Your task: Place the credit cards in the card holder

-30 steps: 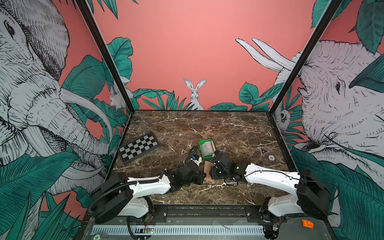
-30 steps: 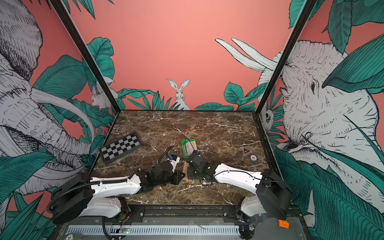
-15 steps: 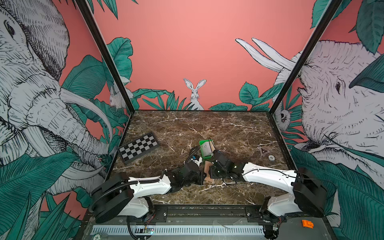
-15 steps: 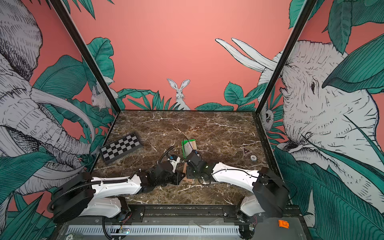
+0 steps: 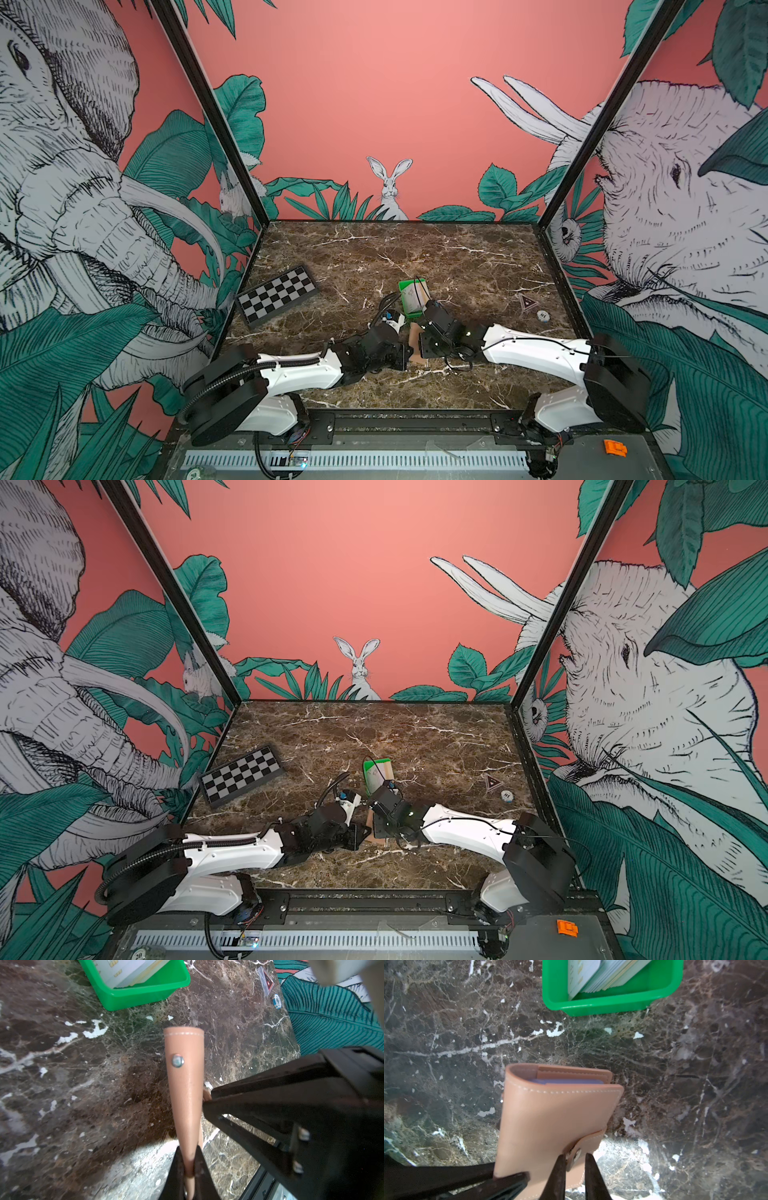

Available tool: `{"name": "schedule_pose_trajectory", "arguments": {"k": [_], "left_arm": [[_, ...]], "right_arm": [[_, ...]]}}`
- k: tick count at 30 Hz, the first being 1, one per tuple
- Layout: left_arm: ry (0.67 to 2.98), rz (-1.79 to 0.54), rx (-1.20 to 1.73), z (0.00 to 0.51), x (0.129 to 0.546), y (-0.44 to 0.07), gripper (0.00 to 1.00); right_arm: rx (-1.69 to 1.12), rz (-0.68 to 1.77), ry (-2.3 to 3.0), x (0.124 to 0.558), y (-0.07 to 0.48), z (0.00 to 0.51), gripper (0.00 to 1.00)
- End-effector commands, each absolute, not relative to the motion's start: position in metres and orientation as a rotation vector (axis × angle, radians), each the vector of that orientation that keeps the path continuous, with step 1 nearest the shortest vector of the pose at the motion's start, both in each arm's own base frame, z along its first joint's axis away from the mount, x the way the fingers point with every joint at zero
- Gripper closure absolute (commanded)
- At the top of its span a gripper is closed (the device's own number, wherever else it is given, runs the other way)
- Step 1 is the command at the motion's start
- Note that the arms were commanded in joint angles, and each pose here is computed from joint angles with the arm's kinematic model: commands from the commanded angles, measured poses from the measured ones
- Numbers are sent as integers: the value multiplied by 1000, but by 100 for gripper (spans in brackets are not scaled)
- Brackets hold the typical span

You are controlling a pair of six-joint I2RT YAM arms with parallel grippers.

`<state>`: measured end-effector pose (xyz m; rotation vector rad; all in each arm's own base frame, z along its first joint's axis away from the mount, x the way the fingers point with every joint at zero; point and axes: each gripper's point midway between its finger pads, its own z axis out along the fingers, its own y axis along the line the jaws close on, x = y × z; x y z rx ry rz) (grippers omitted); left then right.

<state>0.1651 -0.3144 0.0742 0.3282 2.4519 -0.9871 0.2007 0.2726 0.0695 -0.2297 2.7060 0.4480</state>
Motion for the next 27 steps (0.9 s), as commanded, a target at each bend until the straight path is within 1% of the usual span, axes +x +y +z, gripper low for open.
{"name": "schedule_pose_trajectory", "arguments": {"k": [1,6,15,19,27], "left_arm": [[2407,-1028,315,88,169,-323,100],[2406,-1028,314,89,169,-323,100],[2408,-1028,317,89,169,-325,100],[2408,-1028,320,88,168,-325,100],[2403,-1030,319,90,168,-326,100]], "right_arm": [[-221,381,2698,205,266,71,86],[-223,345,2700,205,264,71,90],[-233,377,2700,205,270,69,90],[-237,378,2702,205,271,68,86],[-248,419,2697,204,278,68,83]]}}
